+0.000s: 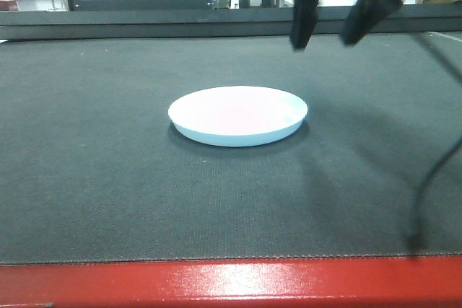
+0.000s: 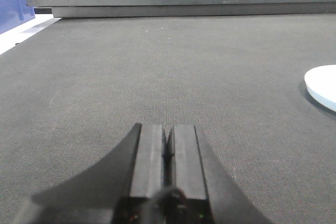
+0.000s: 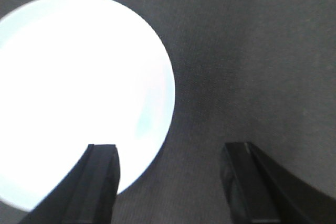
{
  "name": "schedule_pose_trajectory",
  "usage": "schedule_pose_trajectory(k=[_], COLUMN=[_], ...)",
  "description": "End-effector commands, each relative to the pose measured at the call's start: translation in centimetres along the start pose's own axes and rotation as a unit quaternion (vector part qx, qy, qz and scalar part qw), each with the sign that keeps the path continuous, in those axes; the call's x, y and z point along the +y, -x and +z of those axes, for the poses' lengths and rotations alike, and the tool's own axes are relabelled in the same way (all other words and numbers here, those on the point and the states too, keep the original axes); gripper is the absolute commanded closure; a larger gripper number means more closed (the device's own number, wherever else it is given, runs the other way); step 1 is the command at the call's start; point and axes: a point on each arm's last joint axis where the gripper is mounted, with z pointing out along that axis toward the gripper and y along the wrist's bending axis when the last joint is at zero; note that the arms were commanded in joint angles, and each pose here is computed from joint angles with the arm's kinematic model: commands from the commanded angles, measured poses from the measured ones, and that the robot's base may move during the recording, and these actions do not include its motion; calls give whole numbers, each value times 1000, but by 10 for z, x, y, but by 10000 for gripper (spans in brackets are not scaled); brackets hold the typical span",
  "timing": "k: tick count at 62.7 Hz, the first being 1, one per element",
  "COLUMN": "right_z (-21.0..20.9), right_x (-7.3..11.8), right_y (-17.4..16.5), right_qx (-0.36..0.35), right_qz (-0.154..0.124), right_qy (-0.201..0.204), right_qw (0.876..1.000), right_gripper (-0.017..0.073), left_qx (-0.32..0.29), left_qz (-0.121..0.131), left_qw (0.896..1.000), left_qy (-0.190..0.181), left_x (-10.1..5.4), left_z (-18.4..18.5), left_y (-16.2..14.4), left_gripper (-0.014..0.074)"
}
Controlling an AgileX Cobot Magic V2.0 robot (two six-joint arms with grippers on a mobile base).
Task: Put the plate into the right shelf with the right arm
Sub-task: 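Lower the right gripper over the white plate's rim and close, then lift the white plate by its rim with the right gripper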
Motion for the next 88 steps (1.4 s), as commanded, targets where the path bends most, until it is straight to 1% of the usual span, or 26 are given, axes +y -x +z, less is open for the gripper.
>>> schedule_pose_trajectory(k=[1, 13, 22, 25, 46, 51, 58, 64, 72, 76, 78, 82, 83, 86, 88], right_z=[-7, 18, 31, 36, 61, 63, 67, 70, 73, 75, 75, 73, 72, 68, 63], right_x=[3, 6, 6, 5, 3, 3, 3, 3, 3, 2, 2, 2, 2, 2, 2], right_y=[21, 24, 25, 24, 15, 14, 13, 11, 7, 5, 5, 5, 6, 7, 9], right_qx=[-57, -78, -89, -87, -61, -59, -54, -47, -30, -20, -18, -19, -20, -26, -32], right_qz=[-7, -12, -25, -30, -40, -42, -43, -43, -44, -44, -45, -45, -45, -45, -44], right_qy=[5, 10, 7, 3, -6, -7, -8, -10, -14, -17, -18, -18, -18, -17, -16], right_qw=[998, 997, 996, 996, 997, 997, 998, 998, 998, 999, 999, 999, 999, 999, 998], right_gripper=[43, 43, 43, 43, 48, 98, 229, 316, 341, 378, 410, 510, 524, 502, 504], left_qx=[-41, -41, -41, -41, -41, -41, -41, -41, -41, -41, -41, -41, -41, -41, -41], left_qz=[-3, -3, -3, -3, -3, -3, -3, -3, -3, -3, -3, -3, -3, -3, -3], left_qw=[999, 999, 999, 999, 999, 999, 999, 999, 999, 999, 999, 999, 999, 999, 999], left_qy=[7, 7, 7, 7, 7, 7, 7, 7, 7, 7, 7, 7, 7, 7, 7], left_x=[1, 1, 1, 1, 1, 1, 1, 1, 1, 1, 1, 1, 1, 1, 1], left_z=[-1, -1, -1, -1, -1, -1, -1, -1, -1, -1, -1, -1, -1, -1, -1], left_y=[5, 5, 5, 5, 5, 5, 5, 5, 5, 5, 5, 5, 5, 5, 5], left_gripper=[640, 640, 640, 640, 640, 640, 640, 640, 640, 640, 640, 640, 640, 640, 640])
